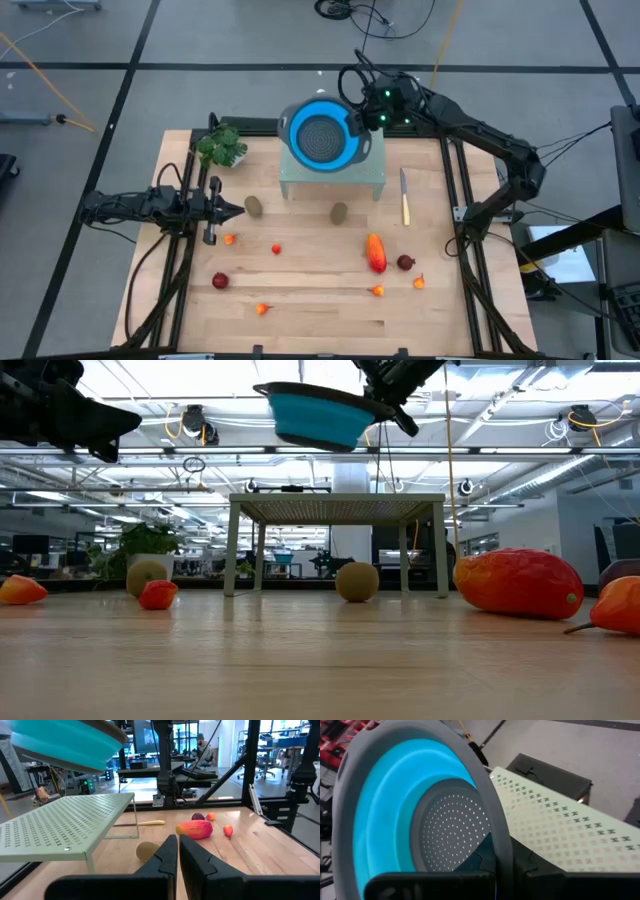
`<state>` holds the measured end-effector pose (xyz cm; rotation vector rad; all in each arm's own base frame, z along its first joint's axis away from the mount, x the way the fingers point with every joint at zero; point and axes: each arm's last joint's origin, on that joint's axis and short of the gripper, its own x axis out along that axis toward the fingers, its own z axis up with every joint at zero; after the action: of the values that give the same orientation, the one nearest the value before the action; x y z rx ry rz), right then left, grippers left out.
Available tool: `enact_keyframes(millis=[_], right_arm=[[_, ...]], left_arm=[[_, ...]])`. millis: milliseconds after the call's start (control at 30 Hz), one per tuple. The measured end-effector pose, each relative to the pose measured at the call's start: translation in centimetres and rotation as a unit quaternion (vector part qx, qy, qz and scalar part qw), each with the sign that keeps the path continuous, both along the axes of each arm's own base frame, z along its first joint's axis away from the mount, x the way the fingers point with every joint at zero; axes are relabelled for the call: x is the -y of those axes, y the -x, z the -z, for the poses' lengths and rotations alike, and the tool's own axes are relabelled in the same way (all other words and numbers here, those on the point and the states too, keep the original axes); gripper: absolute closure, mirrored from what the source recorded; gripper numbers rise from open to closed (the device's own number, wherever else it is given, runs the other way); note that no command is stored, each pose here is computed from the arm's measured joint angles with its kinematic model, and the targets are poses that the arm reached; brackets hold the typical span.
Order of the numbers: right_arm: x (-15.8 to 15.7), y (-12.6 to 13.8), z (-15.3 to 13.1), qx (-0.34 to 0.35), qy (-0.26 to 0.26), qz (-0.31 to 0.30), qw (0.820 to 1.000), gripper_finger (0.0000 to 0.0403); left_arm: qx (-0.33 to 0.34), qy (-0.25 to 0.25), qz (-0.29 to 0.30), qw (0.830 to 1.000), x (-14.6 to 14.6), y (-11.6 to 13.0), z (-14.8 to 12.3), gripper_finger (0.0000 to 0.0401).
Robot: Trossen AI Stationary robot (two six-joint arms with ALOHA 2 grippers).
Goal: Pick & Place Fruit
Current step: Put the colander on the shelf
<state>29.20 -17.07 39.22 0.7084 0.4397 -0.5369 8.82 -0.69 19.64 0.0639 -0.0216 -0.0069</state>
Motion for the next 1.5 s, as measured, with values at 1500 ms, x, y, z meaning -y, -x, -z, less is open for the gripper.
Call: enact_keyframes(millis=[1500], right_arm=[[4.7, -1.9, 6.0, -0.089, -0.091, -0.017, 0.992, 0.0399]], left_arm=[[0.000, 0.000, 0.000, 1.000, 0.0, 0.0, 0.0, 0.0380]])
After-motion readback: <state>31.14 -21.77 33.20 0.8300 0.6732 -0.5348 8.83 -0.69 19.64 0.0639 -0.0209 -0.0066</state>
